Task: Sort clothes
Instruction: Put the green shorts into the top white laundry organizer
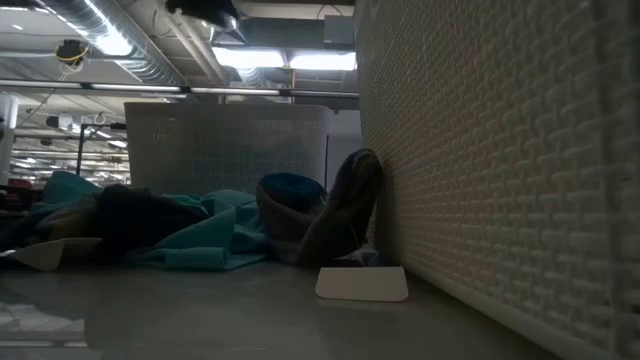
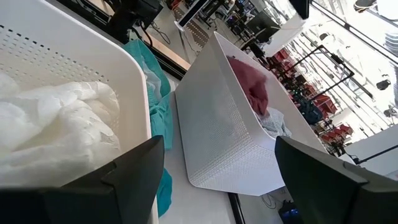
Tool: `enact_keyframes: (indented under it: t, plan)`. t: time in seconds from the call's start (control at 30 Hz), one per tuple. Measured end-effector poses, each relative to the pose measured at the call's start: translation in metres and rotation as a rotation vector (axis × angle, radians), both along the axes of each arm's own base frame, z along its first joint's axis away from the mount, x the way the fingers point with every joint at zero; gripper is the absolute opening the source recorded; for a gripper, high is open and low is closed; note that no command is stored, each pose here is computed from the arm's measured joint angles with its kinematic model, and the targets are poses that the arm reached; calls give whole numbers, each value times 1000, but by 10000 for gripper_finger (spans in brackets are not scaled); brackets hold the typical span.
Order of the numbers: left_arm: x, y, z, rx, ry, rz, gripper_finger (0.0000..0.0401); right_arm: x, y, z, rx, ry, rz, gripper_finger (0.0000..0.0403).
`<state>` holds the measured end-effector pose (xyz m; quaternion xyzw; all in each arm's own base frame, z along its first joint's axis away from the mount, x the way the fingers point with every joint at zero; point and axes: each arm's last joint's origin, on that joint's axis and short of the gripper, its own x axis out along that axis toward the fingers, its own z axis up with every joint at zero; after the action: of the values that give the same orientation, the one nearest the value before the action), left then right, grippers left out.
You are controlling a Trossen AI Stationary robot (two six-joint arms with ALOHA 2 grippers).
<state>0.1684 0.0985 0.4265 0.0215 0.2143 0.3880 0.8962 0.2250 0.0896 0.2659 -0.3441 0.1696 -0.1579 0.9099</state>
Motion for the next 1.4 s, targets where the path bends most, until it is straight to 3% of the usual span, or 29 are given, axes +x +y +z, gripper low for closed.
enact_keyframes:
  t: [0.23,0.43,0.63,0.8,1.0,1.23,1.4]
  plan:
    - [17,-40,-18,-226,5,-438,240,0,0,0,-1,2,0,310]
    - [31,-71,-56,-346,117,-548,239,0,0,0,-1,3,0,310]
    - [41,-94,-96,-456,154,-539,239,0,0,0,-1,4,0,310]
    - [40,-104,-137,-488,226,-431,239,0,0,0,-1,4,0,310]
    - [40,-101,-181,-405,334,-280,239,0,0,0,-1,4,1,310]
    - [54,-94,-220,-225,484,-246,239,0,0,0,-5,5,1,310]
    - [65,-79,-245,-264,590,-211,239,0,0,0,-7,6,2,310]
